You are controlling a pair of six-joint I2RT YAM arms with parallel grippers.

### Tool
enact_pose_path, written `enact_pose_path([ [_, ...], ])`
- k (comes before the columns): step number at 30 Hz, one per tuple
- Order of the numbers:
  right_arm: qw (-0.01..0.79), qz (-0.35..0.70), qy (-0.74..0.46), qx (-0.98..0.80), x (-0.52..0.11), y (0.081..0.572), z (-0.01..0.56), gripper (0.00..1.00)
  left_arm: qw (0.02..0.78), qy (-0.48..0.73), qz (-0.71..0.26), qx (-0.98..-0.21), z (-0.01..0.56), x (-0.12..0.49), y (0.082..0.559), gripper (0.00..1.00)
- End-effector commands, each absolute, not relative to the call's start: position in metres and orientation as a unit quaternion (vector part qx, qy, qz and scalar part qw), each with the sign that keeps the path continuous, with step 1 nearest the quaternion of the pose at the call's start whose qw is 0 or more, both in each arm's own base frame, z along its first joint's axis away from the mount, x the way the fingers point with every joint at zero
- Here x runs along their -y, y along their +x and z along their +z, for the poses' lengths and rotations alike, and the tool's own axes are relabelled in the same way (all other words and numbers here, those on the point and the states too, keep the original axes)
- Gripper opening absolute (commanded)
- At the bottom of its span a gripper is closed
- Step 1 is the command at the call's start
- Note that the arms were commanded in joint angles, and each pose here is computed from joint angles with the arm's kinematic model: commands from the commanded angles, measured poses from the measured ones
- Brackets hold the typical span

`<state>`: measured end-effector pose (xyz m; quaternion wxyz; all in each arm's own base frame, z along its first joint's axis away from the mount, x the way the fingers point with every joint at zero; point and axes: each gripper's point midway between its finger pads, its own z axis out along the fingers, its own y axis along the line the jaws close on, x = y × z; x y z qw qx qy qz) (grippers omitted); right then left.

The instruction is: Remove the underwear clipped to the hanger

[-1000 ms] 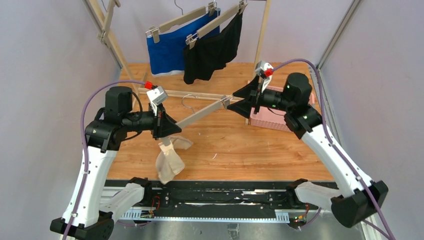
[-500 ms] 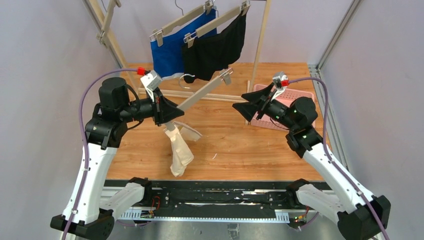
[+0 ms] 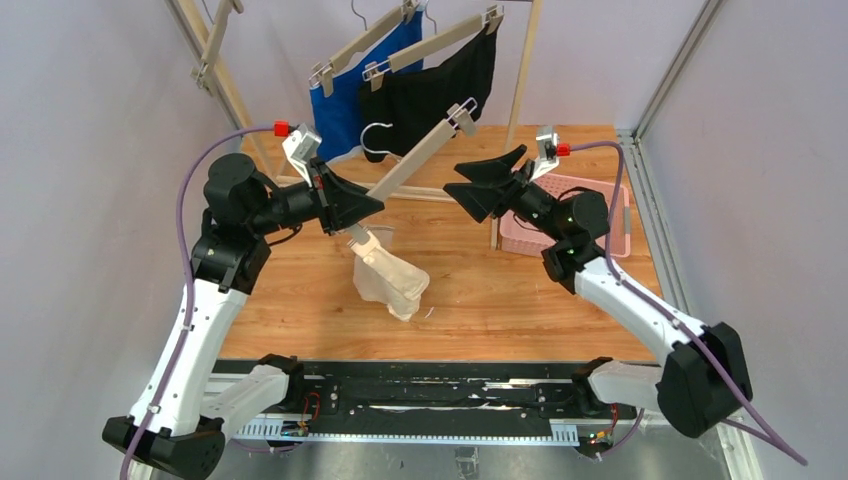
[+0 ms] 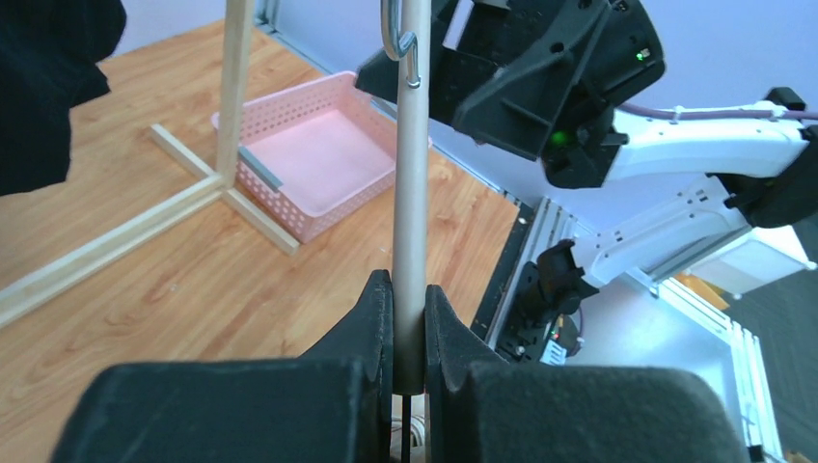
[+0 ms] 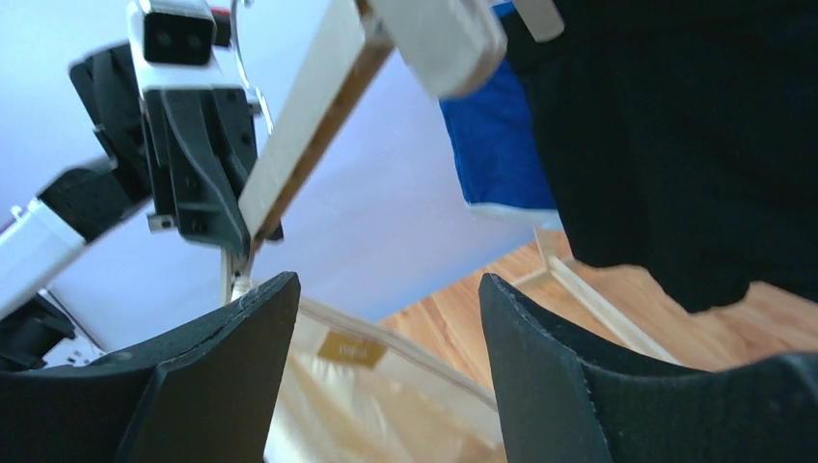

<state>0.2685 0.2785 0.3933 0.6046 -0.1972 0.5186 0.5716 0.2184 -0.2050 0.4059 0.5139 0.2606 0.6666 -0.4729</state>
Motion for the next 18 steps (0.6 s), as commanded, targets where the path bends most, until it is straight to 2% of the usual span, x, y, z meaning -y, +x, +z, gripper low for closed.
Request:
enact_pose_path([
  [1,0.627,0.636,-0.199,-0.403,-0.282,0.25,0.45,0.7,0.528,0.272,-0.506,-0.626,0.423,0.216,0.206,0.0],
  [18,0.618,0.651,-0.214,-0.385,-0.307,0.253,0.455,0.7,0.497,0.272,-0.54,-0.622,0.401,0.242,0.204,0.0],
])
